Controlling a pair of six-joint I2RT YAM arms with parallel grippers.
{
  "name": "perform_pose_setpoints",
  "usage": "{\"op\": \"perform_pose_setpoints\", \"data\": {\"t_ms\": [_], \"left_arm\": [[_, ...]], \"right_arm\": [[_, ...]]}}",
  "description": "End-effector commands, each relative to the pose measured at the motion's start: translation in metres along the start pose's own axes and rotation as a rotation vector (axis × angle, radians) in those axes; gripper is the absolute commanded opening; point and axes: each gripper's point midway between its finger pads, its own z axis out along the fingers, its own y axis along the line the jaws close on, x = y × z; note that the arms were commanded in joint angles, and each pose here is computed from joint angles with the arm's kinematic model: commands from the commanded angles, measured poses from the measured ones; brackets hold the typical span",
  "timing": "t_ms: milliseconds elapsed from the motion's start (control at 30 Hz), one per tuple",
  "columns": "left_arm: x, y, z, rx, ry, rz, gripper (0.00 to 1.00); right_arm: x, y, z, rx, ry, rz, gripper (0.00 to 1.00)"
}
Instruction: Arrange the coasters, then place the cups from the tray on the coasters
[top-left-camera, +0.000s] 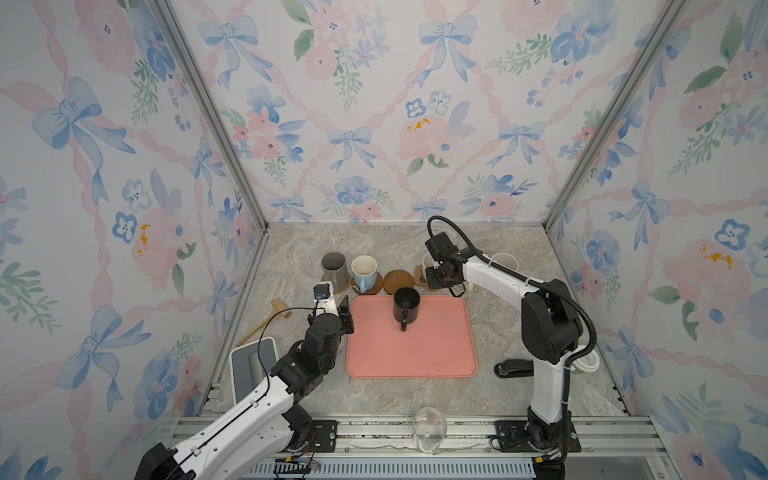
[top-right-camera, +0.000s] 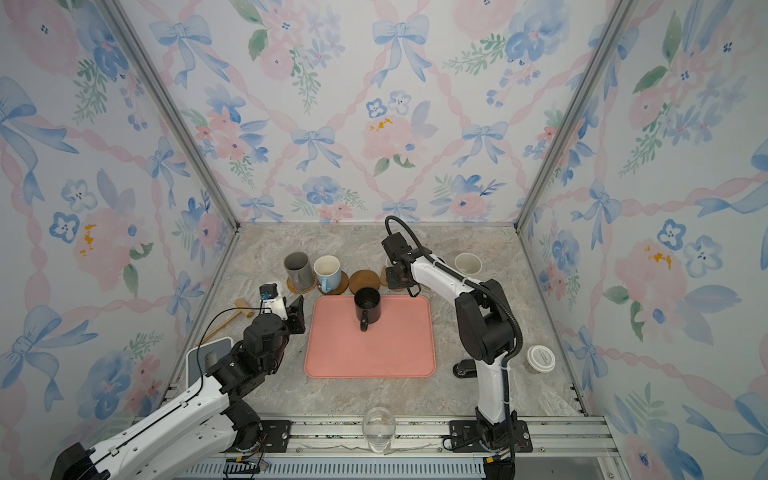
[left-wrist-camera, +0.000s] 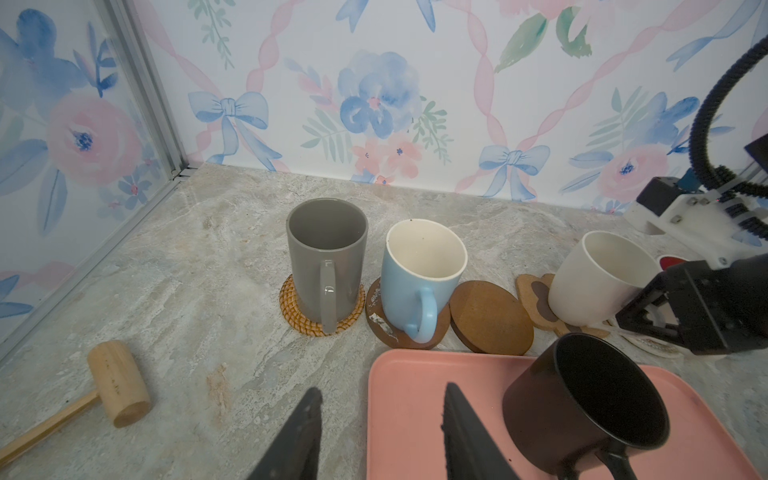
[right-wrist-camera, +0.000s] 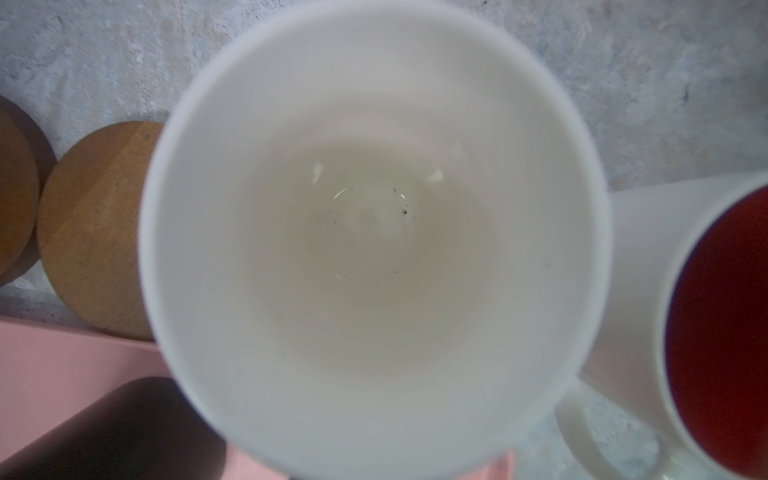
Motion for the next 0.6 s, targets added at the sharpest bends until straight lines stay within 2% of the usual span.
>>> {"op": "perform_pose_setpoints", "data": {"t_ms": [0, 333, 567], "left_arm": [[-0.0025, 0.0003, 0.0002, 0.002, -0.008, 0.006, 0.44], [-0.0022, 0.0005, 0.0004, 0.001, -0.007, 0.008, 0.44], [-0.0028, 0.0000, 0.0002, 0.002, -0.007, 0.008, 0.44]], "right_arm": [[-0.0294, 0.0013, -0.0074, -0.005, -0.086, 0.023, 0.00], [-0.0261, 0.0010, -0.0066, -0.007, -0.073, 0.014, 0.00], [-0.0211, 0.0020, -0.0041, -0.009, -0.060, 0.009, 0.11]]}}
